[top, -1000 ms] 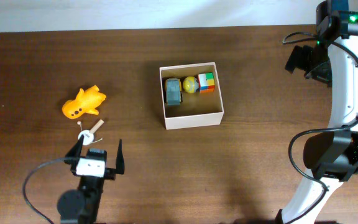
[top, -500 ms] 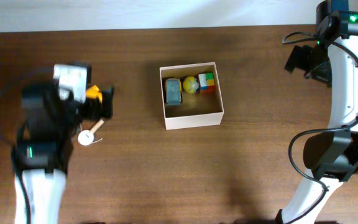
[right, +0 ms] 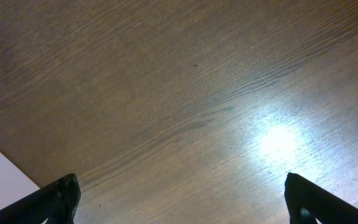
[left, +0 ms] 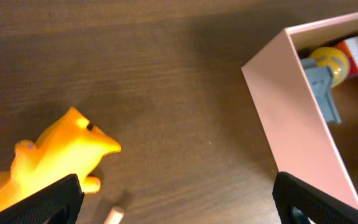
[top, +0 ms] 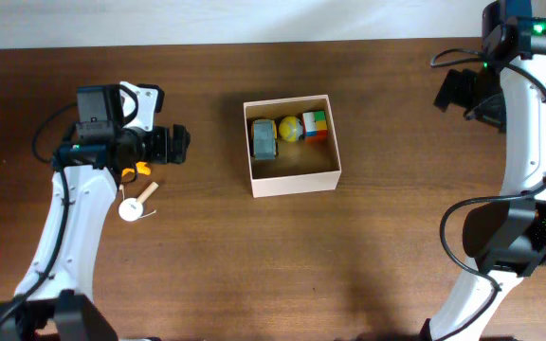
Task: Pack container
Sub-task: 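Move the left gripper to the orange rubber toy and grasp it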
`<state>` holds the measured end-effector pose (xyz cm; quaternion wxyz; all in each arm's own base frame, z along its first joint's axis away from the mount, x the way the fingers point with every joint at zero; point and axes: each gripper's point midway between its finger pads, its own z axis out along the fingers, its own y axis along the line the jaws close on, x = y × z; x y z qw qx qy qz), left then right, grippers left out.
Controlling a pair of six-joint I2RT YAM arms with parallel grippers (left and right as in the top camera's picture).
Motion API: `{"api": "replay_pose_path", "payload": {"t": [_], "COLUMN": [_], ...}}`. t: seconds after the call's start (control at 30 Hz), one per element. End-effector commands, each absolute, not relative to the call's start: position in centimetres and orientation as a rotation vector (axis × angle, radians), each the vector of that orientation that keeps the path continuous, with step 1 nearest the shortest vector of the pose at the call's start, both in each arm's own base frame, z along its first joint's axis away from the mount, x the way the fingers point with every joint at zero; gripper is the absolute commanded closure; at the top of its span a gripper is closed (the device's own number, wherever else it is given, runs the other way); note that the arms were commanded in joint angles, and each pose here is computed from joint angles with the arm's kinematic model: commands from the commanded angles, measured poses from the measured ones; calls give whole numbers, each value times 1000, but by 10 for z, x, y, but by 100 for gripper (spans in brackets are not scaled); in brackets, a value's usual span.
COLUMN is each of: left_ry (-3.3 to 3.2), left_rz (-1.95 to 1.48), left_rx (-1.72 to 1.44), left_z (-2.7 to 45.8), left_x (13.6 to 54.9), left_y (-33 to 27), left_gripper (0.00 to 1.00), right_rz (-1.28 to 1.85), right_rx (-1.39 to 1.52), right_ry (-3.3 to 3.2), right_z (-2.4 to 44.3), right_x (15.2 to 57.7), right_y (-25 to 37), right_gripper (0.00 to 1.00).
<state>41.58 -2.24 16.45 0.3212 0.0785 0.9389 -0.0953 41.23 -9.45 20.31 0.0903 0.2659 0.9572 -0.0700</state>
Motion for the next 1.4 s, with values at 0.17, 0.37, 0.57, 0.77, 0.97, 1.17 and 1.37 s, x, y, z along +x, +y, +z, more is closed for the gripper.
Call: {"api": "replay_pose_path", "payload": {"t": [0.17,0.37,0.57,0.77,0.97,1.17,1.37], "left_ry": [2429,2374,2395,2427,2452,2466,2469], "left_rz": [193,188,188,208,221,223,223], "left_rx": [-404,-506,-572,-606,-632,-634,-634], "left_z": [157,135,111,88,73,64,62], "left_x": [431,457,461,462,460,460,460], "left_y": [62,71,80,92,101,101,100], "left_gripper": [1,1,0,0,17,33,55], "right_rz": [-201,-201,-201,-201,-201,-201,-201], "right_rx": [804,803,803,804,803,804,804], "right_ry": [2795,2796,2796,2795,2796,2795,2795], "right_z": [219,219,219,219,219,219,219], "right_x": [411,411,411,411,411,411,411], "right_y": [-96,-96,-96,-96,-96,-96,-96], "right_gripper": [1,1,1,1,1,1,1]}}
